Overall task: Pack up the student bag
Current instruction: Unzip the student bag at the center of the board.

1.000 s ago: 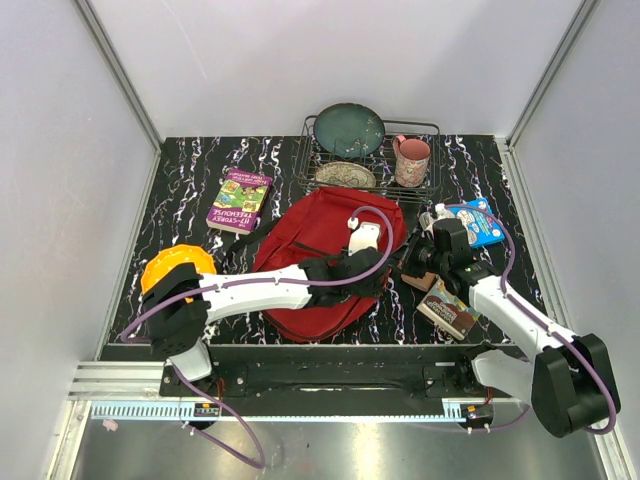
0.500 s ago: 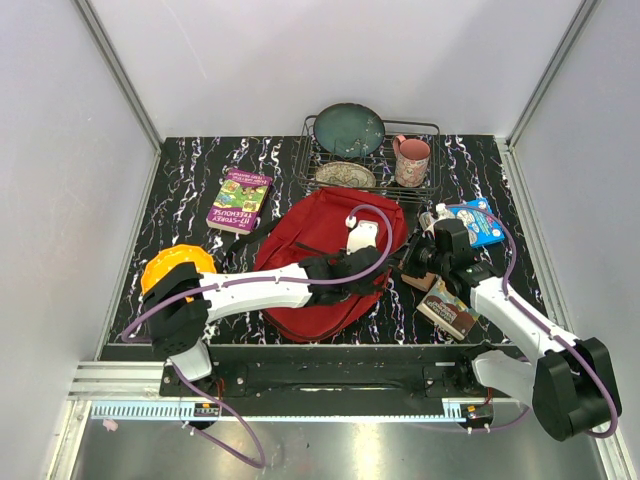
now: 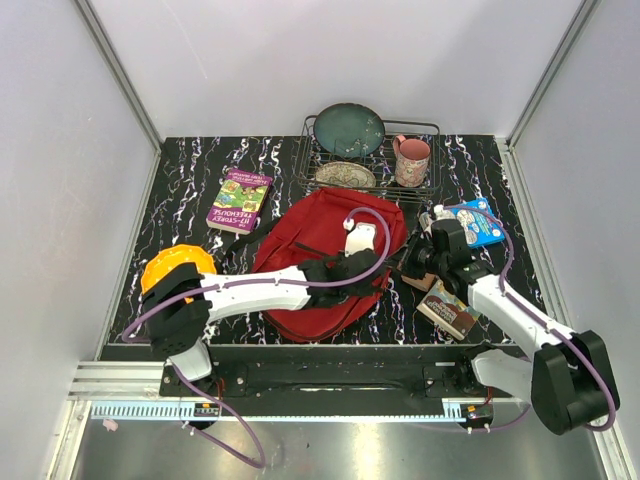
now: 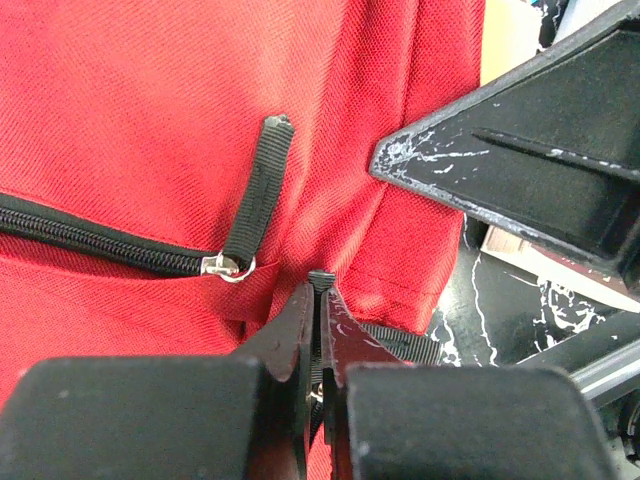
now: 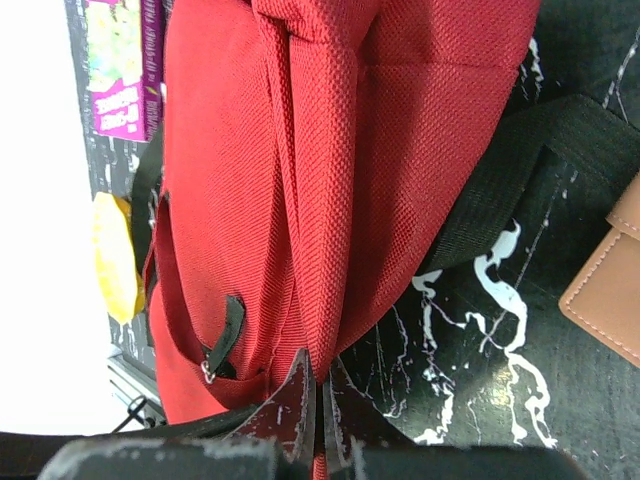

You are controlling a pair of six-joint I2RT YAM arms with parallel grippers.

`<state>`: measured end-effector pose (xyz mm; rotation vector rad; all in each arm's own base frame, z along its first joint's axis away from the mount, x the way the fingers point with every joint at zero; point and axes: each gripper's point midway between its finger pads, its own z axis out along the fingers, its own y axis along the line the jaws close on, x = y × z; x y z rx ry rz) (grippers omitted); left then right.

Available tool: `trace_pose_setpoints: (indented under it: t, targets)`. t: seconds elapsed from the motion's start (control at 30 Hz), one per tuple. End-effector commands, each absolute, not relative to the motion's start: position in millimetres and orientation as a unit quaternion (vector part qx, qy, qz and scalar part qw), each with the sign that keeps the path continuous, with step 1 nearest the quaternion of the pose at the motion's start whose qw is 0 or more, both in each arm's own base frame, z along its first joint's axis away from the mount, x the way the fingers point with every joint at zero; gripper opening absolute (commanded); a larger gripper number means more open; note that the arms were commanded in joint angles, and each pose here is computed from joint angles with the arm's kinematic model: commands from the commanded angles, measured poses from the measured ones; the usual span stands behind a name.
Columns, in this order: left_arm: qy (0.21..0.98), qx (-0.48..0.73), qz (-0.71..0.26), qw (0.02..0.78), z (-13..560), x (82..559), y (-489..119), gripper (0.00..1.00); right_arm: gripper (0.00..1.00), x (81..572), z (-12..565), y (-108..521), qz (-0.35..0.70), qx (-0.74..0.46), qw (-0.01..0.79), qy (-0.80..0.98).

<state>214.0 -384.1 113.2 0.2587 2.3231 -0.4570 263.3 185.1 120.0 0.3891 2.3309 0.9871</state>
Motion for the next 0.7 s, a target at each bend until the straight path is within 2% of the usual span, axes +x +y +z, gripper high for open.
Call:
trace_pose_setpoints:
  t: [0.0,0.27,0.47,0.67]
  targets:
    - [0.897,0.095,-0.192,0.385,126.0,211.0,-371.8,0.0,0.0,290.9,130.7,181.3,0.349,0.162,0.329,0.862]
    - [0.897,0.104,-0.22,0.369,119.8,184.2,-341.9,0.0,0.0,322.9,108.5,163.8,0.28,0.22,0.344,0.869]
    - [0.884,0.12,-0.263,0.367,132.7,167.3,-333.2,0.0,0.0,339.6,99.5,160.6,0.264,0.245,0.346,0.866]
    - [0.895,0.102,-0.26,0.347,115.4,149.9,-304.8,0.0,0.0,353.1,89.6,149.2,0.263,0.272,0.336,0.863]
